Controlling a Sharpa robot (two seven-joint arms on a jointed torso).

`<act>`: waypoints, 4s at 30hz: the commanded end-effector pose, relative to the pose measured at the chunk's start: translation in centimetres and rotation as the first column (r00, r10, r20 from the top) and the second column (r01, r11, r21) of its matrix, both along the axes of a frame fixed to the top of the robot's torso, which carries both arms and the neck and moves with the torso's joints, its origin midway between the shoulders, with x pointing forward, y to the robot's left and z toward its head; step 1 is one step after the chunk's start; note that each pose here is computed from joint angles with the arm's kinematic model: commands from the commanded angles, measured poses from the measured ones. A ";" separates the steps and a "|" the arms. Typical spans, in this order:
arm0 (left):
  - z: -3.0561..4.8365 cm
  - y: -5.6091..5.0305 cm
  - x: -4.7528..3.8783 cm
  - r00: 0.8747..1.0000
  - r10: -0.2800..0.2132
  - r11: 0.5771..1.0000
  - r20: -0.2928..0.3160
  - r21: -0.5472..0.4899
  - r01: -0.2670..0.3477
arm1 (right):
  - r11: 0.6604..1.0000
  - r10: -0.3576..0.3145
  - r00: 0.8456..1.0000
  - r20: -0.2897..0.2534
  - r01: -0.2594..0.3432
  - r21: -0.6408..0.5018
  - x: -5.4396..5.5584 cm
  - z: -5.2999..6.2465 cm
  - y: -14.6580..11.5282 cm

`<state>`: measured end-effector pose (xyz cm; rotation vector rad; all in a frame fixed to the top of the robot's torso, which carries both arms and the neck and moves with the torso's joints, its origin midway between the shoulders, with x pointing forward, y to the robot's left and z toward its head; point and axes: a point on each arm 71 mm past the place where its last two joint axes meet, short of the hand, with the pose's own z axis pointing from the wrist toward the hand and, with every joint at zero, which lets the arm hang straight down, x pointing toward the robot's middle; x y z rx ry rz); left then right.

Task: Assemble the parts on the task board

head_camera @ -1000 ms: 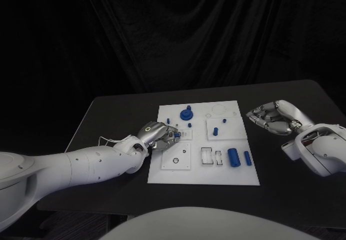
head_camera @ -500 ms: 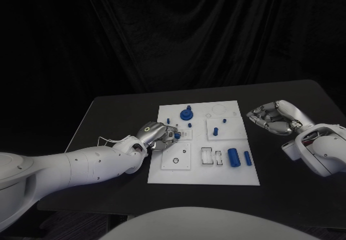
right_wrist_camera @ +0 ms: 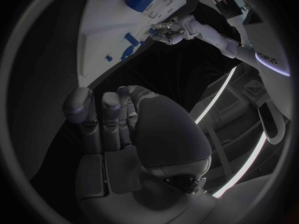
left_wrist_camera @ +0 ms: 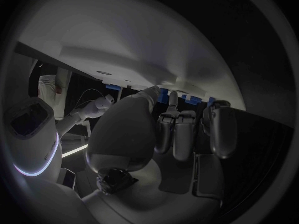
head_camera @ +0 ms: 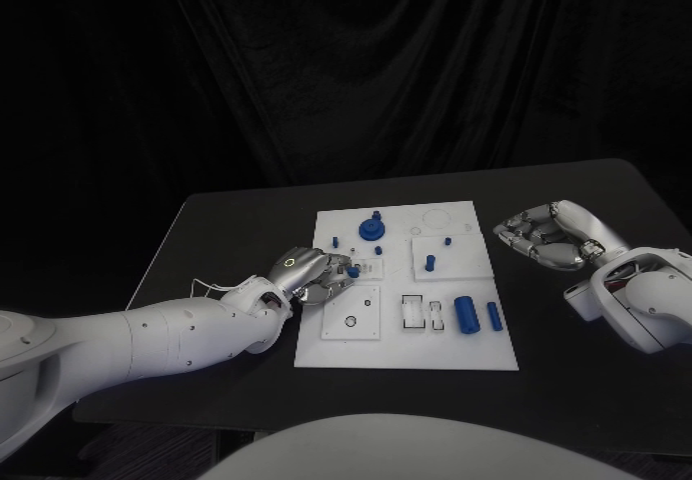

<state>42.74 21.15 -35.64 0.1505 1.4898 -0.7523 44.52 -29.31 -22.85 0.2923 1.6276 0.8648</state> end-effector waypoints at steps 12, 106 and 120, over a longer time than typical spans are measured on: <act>5.46 0.4 -0.59 0.989 0.000 0.999 0.145 -0.039 0.005 | 1.000 -0.005 1.000 -0.020 0.005 -0.005 0.1 -0.2 0.2; 12.08 -6.3 5.52 0.909 -0.344 0.585 -0.235 0.704 0.403 | 1.000 0.006 0.999 -0.035 -0.006 -0.006 0.3 -0.4 0.9; 11.13 -6.4 5.26 0.908 -0.343 0.591 -0.239 0.696 0.407 | 1.000 0.008 0.999 -0.042 -0.009 -0.007 0.4 -0.5 1.0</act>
